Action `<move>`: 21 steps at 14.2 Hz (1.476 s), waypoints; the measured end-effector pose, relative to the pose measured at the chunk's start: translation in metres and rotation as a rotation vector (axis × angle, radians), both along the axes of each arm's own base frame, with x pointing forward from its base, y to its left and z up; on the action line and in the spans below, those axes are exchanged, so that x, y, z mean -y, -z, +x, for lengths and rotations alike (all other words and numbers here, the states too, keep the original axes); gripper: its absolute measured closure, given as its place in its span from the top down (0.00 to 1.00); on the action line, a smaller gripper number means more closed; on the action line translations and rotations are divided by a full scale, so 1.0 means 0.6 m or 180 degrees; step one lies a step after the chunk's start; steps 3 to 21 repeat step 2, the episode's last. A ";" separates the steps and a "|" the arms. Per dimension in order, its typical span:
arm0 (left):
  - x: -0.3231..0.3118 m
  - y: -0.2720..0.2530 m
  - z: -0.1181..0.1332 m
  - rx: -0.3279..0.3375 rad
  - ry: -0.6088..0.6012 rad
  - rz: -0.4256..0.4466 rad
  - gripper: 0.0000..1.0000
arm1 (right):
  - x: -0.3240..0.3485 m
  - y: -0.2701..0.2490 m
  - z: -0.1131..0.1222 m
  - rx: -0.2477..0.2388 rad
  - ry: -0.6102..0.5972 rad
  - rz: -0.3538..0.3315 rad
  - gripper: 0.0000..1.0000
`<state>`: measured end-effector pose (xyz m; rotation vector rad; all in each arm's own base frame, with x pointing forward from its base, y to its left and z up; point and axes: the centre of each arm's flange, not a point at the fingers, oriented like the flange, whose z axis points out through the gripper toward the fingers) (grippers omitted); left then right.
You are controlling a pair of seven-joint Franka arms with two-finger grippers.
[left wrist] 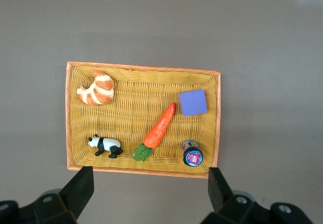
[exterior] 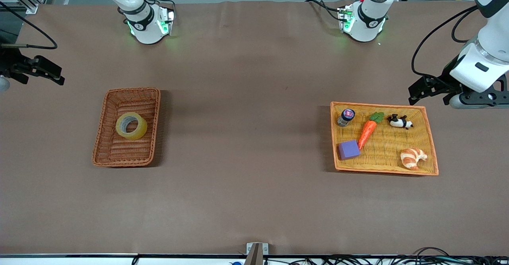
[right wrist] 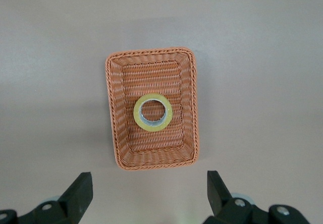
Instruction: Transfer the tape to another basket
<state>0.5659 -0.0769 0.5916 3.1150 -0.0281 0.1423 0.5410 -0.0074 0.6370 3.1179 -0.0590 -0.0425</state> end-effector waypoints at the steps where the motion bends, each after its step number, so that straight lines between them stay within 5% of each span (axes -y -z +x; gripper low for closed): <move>1: 0.000 0.000 0.000 -0.0001 0.0009 0.0001 1.00 | 0.000 0.000 0.000 0.0002 0.0000 0.0000 1.00; 21: 0.000 0.002 0.001 -0.0005 0.0010 0.0001 1.00 | 0.000 0.000 0.000 0.0004 0.0000 0.0000 1.00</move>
